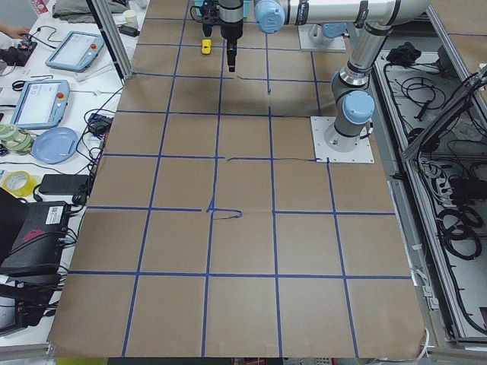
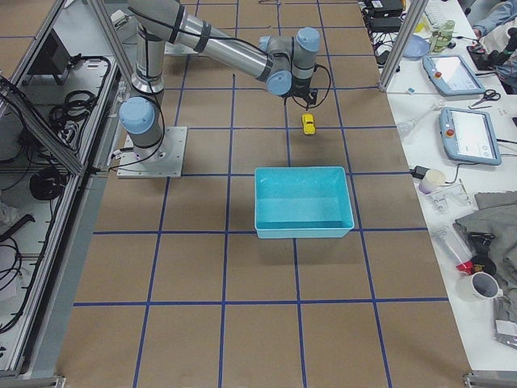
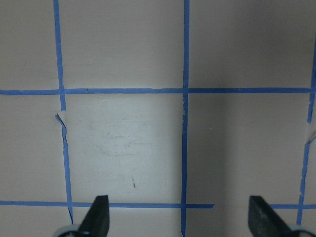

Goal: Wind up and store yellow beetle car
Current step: 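Lower the right gripper over the yellow car, then close the right gripper on the yellow car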

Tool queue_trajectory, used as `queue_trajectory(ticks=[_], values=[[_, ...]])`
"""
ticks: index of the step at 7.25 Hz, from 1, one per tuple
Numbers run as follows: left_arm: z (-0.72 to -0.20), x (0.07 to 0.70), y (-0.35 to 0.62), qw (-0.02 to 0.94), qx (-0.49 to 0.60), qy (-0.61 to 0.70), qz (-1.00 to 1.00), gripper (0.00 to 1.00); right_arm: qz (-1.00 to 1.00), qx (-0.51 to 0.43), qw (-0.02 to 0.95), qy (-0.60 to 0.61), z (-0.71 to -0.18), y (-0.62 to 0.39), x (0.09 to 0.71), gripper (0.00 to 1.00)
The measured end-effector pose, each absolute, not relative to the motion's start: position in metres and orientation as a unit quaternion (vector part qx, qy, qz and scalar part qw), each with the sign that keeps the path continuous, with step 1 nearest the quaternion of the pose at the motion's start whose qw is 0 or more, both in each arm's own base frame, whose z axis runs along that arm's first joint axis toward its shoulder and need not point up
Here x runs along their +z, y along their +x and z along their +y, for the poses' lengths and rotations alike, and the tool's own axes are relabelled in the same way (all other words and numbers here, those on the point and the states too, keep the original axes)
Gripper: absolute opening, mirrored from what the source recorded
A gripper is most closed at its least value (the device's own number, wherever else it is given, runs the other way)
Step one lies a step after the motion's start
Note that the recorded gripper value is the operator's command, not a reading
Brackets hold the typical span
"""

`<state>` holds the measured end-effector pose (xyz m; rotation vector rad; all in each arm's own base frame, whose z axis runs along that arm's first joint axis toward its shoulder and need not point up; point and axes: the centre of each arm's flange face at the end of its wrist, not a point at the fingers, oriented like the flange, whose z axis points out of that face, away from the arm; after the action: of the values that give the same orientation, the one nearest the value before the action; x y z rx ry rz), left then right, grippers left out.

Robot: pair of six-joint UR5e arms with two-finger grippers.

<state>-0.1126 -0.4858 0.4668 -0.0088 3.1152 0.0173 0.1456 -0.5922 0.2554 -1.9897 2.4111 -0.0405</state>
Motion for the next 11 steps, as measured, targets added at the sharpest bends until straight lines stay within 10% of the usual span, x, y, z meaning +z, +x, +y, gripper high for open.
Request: queue_trajectory(ticks=[8,11], values=[[-0.479,0.462,-0.111,0.013,0.009,0.027,1.0,1.0,0.683,-0.017,0.005,-0.73,-0.638,0.146,0.208,1.0],[-0.478,0.463,-0.11,0.014,0.008,0.025,1.0,1.0,0.698,-0.012,0.01,-0.716,-0.642,0.146,0.196,0.6]])
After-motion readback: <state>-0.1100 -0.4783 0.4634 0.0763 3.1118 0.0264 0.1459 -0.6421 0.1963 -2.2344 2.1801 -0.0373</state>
